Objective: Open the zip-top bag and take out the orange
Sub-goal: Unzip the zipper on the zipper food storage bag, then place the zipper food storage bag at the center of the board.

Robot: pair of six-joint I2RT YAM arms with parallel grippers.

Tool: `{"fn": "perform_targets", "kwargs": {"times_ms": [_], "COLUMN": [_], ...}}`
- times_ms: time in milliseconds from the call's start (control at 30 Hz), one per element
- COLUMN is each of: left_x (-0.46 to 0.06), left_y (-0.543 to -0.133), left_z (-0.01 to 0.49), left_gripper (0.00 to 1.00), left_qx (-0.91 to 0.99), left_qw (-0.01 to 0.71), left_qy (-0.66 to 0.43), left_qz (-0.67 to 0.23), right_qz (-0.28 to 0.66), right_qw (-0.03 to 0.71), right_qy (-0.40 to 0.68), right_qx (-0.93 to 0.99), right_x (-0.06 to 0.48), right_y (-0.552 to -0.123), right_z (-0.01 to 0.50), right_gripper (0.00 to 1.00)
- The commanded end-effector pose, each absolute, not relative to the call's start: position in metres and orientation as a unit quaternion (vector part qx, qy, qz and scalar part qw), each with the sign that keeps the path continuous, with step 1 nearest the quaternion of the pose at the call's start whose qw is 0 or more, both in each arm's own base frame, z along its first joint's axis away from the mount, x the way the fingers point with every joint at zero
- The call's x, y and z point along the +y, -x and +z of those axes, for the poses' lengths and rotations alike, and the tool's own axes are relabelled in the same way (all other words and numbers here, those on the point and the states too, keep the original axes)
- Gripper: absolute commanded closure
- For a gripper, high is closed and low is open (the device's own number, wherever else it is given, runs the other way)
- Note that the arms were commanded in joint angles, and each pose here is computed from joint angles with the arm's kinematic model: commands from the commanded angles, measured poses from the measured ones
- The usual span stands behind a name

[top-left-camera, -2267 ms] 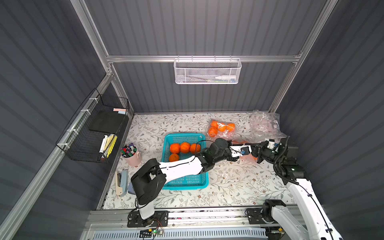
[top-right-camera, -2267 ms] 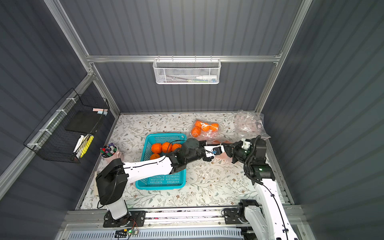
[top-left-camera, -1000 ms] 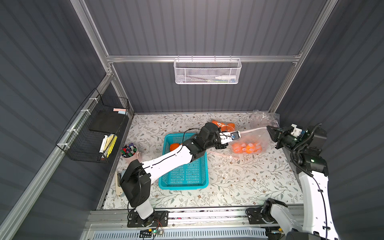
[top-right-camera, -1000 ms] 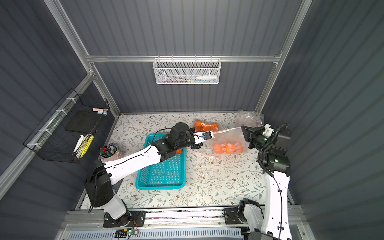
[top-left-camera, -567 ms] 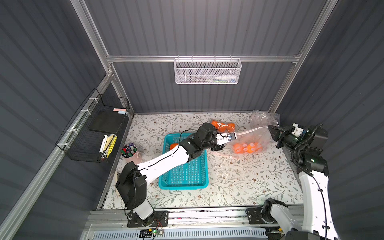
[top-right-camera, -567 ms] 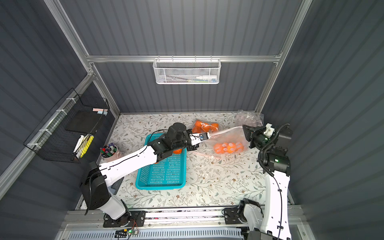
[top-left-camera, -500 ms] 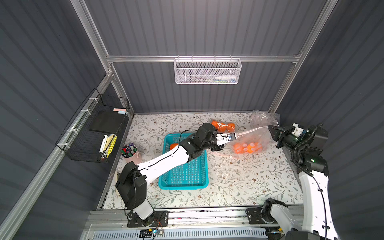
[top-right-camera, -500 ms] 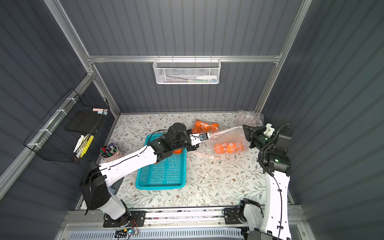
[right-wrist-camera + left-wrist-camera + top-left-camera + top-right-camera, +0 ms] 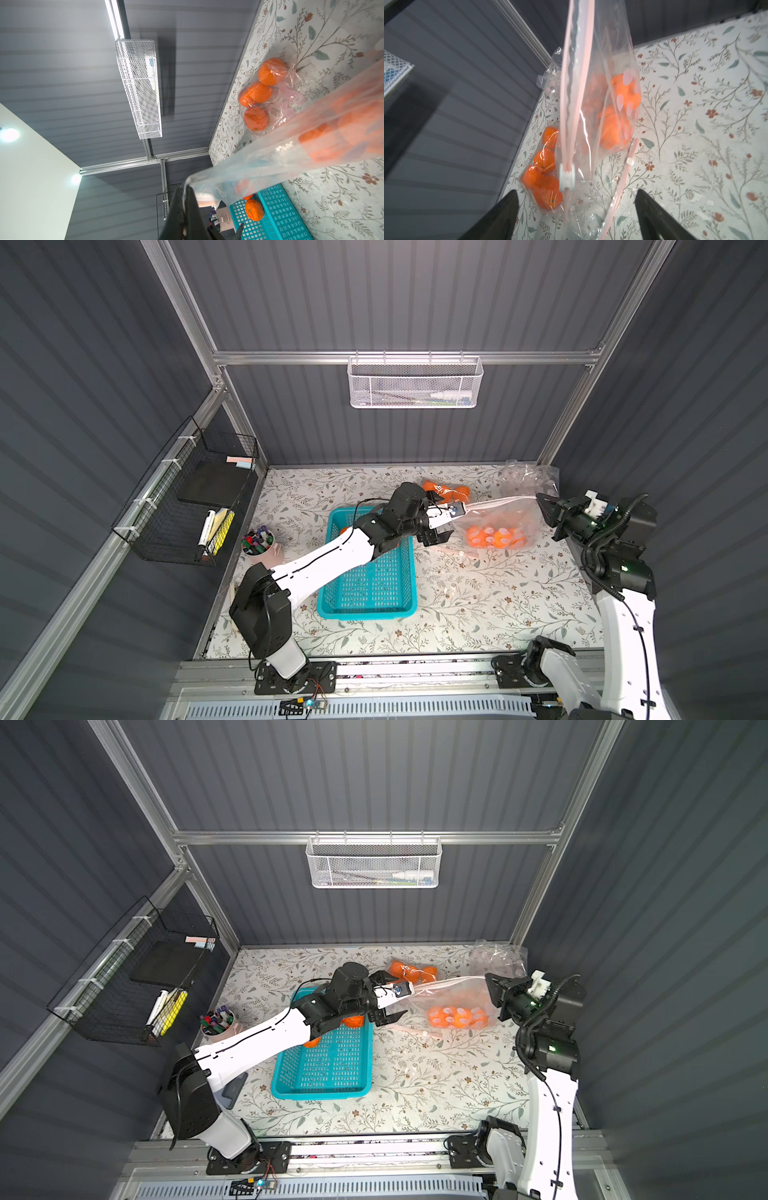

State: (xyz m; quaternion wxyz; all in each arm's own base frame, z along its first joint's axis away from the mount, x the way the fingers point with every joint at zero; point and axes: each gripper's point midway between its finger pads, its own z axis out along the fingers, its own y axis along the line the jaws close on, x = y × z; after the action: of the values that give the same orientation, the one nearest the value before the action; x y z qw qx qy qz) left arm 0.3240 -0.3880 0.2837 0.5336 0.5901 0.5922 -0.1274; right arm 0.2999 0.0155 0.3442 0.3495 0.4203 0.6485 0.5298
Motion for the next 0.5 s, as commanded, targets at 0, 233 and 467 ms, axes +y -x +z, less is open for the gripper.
{"fn": "perform_targets", "kwargs": {"times_ms": [0, 233, 467], "left_x": [-0.392, -0.418, -0.443], "left_y": [-0.306, -0.321, -0.3], "left_z": [0.343, 0.351, 0.338], "left_gripper": [0.11, 0.24, 0.25], "left_qx": [0.559, 0.559, 0.517], "left_qw": [0.572, 0.571, 0.547], "left_qy": [-0.572, -0.566, -0.608], "left_qz": [-0.181, -0.203, -0.253], "right_qz": [0.536, 0.536, 0.534], "right_qw": [0.333, 0.324, 0.322], "right_qy": [-0.415, -0.412, -0.412], "right_qx": [0.655, 0.662, 0.664], "right_x": [0.025, 0.029, 0.031], "right_y": [-0.292, -0.289, -0.288], "right_z": [0.334, 0.328, 0.326], "right_gripper": [1.0, 1.0, 1.0]}}
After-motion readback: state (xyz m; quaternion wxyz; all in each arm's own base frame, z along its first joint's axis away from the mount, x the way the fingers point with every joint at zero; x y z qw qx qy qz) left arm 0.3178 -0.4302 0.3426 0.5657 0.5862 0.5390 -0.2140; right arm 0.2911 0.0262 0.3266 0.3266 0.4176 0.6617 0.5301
